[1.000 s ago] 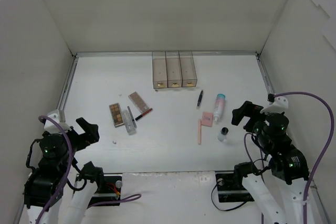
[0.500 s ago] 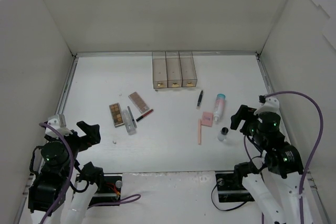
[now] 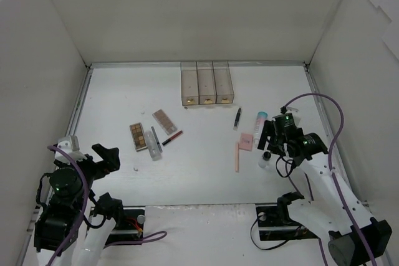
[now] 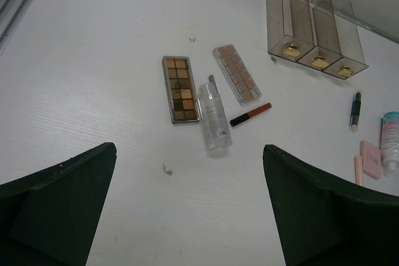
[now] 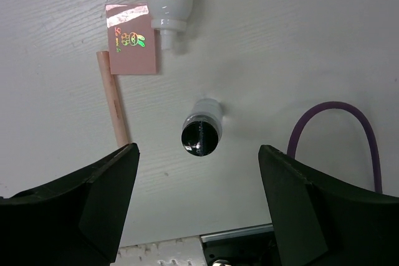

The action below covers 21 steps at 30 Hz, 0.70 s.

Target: Organize the makeup

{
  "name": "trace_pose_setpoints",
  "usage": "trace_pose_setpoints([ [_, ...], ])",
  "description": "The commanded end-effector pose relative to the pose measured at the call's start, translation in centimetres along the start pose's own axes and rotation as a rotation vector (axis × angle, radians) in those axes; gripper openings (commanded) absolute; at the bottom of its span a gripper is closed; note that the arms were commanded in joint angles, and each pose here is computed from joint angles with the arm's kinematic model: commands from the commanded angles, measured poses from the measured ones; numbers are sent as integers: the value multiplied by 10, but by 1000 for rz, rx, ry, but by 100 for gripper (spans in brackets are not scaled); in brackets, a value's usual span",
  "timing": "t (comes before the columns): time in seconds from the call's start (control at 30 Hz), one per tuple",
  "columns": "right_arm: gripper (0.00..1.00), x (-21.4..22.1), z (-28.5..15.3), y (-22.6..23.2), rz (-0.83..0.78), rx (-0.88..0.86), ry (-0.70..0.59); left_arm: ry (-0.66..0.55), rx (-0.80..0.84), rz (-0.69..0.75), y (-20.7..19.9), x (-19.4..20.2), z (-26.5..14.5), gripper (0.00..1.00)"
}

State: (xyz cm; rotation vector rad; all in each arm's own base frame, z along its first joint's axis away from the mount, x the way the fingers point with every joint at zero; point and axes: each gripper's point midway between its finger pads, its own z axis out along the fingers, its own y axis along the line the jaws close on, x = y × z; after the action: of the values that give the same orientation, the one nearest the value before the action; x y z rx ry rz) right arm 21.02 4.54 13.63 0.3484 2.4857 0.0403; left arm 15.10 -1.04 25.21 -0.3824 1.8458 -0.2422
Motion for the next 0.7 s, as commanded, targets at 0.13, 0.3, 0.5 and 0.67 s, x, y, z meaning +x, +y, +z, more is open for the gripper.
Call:
trace_pose_setpoints([
  [0.13,73,13,22,-4,23,103,76,-49,31,0,-9,-15,4,99],
  [0.3,67,20,32,-7,22,131,106,-38,39,4,-10,-13,6,99],
  [0.5,58,28,41,-4,14,122,141,-41,40,3,-11,-13,6,100],
  [0.67,53,30,46,1,0,107,167,-41,42,5,-11,-13,5,99],
])
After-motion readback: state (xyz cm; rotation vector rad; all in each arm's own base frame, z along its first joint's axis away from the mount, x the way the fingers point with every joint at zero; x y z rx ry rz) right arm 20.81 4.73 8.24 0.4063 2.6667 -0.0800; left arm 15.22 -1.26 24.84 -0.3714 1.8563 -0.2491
